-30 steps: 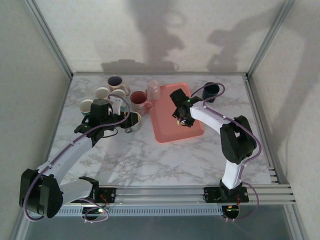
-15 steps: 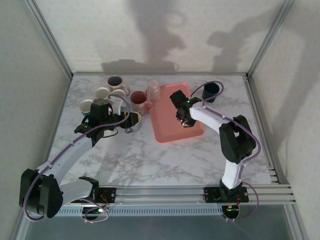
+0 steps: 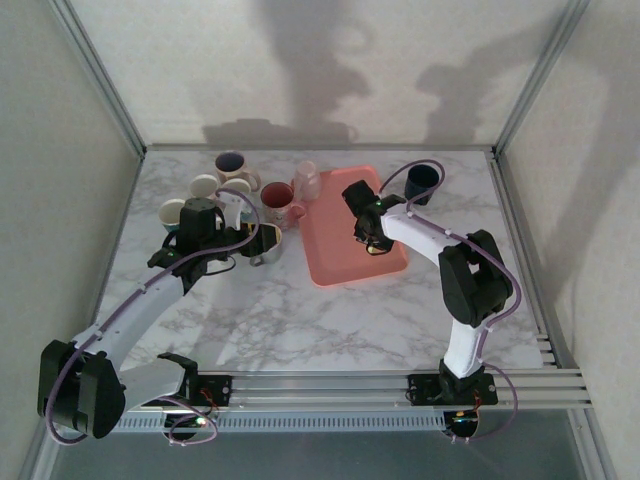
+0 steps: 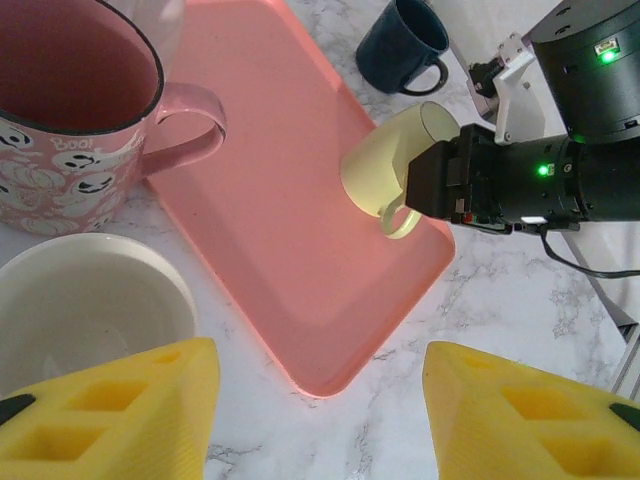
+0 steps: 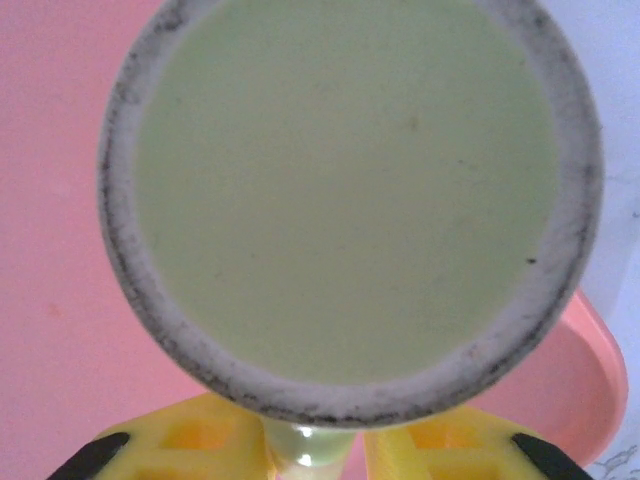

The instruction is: Turn the mug right side up

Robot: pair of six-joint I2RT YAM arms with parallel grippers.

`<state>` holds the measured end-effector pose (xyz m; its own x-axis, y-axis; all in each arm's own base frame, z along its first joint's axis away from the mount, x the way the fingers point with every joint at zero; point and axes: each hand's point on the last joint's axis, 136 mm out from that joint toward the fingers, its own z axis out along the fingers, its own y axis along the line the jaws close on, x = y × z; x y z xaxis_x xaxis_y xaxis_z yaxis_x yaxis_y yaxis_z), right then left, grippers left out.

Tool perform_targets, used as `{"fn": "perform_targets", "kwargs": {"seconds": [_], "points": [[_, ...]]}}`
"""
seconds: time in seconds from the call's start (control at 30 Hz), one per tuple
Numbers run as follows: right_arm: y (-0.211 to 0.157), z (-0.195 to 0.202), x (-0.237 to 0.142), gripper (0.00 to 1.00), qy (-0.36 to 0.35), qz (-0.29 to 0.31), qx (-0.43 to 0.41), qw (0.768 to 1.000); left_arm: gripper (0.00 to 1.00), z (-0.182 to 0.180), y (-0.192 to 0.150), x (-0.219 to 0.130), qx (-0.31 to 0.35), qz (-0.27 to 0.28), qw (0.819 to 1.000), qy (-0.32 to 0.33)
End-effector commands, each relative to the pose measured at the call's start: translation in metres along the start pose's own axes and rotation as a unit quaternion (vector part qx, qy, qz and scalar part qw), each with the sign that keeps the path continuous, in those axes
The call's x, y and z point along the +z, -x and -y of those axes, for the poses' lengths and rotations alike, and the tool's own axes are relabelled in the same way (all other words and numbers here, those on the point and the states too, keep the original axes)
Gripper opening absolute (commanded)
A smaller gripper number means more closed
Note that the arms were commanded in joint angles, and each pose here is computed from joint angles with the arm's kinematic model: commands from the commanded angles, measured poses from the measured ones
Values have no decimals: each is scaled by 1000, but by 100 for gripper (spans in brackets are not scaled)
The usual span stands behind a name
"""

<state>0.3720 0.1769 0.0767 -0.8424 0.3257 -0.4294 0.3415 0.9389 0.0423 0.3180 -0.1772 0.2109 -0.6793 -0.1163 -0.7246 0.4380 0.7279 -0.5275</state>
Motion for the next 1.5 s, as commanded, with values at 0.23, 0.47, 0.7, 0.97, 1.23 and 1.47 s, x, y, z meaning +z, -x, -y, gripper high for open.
{"fn": "perform_targets", "kwargs": {"seconds": [0.23, 0.47, 0.7, 0.97, 1.23, 1.47], "points": [[3, 12, 6, 15, -3, 21, 0, 1000, 56, 5, 1, 0, 3, 5, 1000, -10], [10, 6, -8, 0, 37, 42, 1, 998, 56, 5, 1, -2, -10, 6, 1000, -9], [22, -15, -49, 0, 141, 64, 5, 988, 57, 12, 2, -6, -81, 36, 995, -38], [40, -39, -119, 0, 292, 90, 24, 952, 60, 21, 6, -7, -180, 68, 978, -82], [56, -73, -203, 0, 456, 113, 2, 883, 61, 50, 27, -21, -232, 122, 952, -161], [63, -85, -260, 0, 548, 130, -2, 826, 63, 71, 43, -32, -244, 150, 937, -200]]}}
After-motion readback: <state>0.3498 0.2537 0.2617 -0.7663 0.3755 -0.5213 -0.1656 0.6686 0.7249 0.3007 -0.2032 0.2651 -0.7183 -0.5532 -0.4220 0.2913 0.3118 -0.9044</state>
